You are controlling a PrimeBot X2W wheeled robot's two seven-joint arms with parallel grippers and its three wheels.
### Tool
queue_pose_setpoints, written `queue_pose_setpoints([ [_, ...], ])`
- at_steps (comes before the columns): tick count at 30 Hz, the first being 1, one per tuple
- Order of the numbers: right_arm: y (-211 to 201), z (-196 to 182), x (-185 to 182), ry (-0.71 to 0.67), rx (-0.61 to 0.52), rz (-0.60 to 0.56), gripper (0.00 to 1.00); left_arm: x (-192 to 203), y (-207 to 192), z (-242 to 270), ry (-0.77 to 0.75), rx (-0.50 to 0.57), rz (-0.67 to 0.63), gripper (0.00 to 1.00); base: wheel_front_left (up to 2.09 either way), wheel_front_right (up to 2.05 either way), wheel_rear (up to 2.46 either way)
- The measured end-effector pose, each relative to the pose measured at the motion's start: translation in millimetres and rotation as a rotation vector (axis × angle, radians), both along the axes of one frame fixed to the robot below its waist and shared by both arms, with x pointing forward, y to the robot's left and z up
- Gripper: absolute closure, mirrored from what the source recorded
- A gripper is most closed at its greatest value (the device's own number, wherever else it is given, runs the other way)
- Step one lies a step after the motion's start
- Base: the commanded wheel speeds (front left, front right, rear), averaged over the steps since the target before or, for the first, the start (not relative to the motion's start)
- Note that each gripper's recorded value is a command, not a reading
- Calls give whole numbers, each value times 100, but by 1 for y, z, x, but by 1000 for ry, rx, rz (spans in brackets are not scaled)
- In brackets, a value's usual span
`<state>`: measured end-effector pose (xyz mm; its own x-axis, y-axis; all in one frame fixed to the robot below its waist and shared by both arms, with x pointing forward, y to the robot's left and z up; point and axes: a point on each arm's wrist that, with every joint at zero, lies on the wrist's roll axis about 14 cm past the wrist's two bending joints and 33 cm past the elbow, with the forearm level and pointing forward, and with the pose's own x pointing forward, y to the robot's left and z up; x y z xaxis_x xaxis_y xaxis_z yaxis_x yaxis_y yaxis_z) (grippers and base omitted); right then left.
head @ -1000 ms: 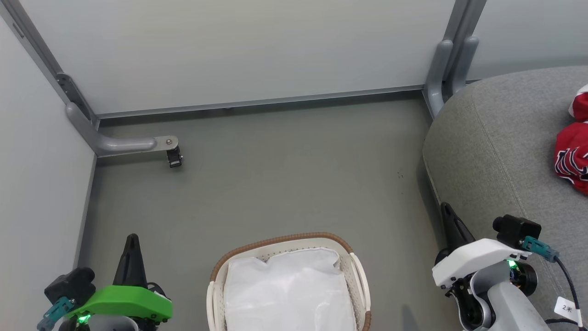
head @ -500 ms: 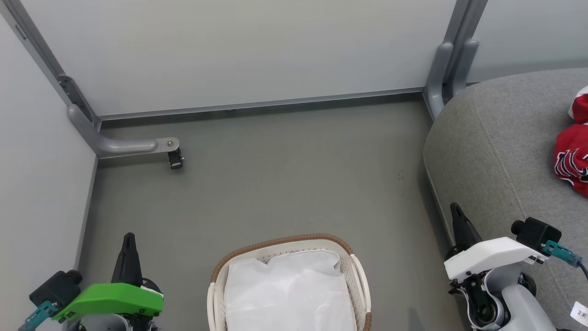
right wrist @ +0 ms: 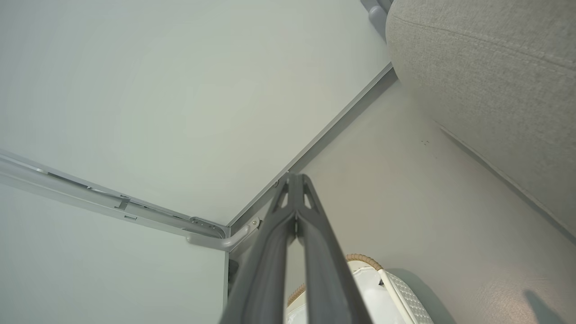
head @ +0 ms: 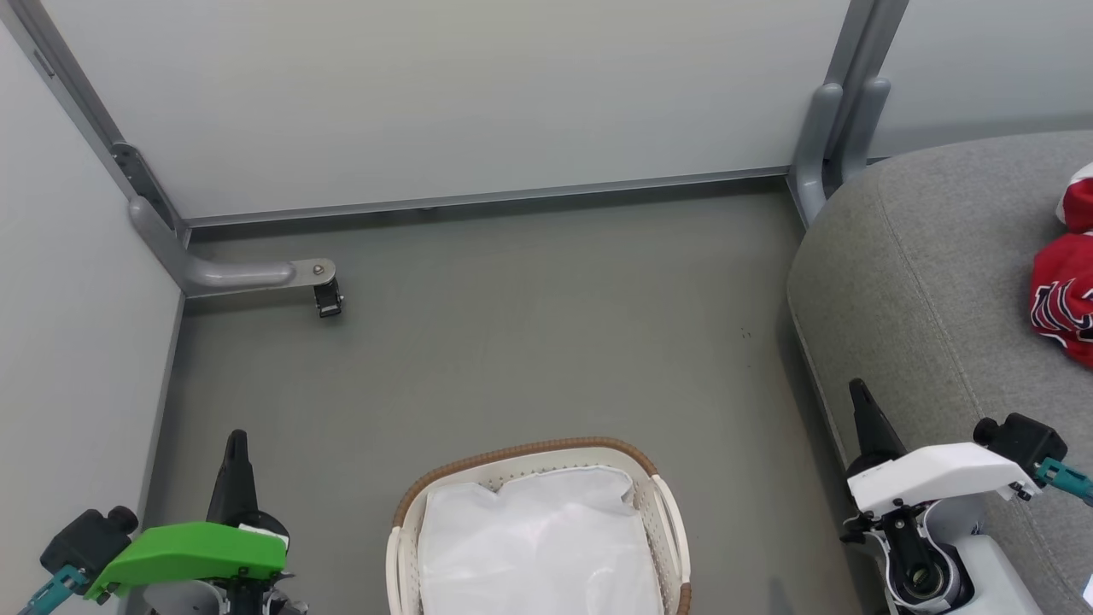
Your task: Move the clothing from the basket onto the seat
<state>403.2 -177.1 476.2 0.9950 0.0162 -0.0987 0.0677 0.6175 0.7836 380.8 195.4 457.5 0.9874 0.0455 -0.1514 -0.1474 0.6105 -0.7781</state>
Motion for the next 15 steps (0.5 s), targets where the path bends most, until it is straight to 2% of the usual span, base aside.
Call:
queue_pose_setpoints([
  [15, -6, 5, -3, -5, 166, -24, 100, 2, 2, 8, -23, -163, 17, 100, 0, 0, 0],
])
